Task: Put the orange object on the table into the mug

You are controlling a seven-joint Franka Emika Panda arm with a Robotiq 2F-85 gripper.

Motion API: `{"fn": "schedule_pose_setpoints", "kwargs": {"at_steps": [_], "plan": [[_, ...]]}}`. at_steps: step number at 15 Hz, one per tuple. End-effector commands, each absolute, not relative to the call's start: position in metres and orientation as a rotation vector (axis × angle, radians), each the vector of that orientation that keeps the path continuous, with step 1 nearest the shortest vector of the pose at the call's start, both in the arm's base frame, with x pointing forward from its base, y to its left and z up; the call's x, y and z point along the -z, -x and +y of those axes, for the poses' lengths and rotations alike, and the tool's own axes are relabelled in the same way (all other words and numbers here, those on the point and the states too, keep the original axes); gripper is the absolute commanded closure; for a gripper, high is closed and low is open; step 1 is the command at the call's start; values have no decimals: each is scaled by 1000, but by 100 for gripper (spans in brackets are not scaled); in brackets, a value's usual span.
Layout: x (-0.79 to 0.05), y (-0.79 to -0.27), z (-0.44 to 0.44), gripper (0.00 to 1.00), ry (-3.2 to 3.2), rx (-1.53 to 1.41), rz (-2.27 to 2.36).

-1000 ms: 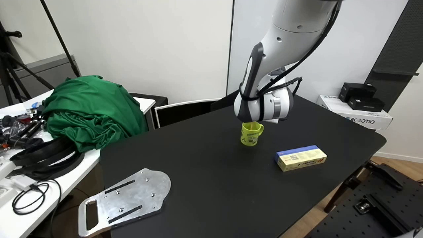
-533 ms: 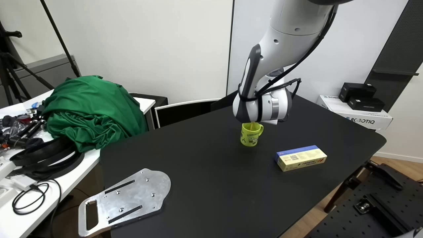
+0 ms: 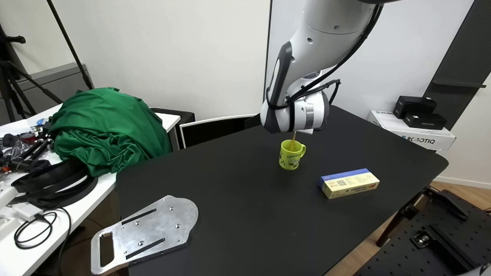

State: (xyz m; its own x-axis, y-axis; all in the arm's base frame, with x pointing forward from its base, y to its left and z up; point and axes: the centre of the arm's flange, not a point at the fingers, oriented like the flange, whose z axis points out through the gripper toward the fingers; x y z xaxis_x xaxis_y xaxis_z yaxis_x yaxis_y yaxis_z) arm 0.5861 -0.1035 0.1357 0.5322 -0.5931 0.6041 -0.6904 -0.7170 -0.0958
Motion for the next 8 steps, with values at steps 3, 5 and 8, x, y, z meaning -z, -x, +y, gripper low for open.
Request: {"fn": "schedule_pose_setpoints", "kwargs": {"at_steps": [3,5,8], "plan": [[-158,-596,-87,7,-2637,-923,-1085],[-167,-599,-79,0,-2657,-889,-1086],[-167,-599,-79,0,-2660,-879,-1087]]}}
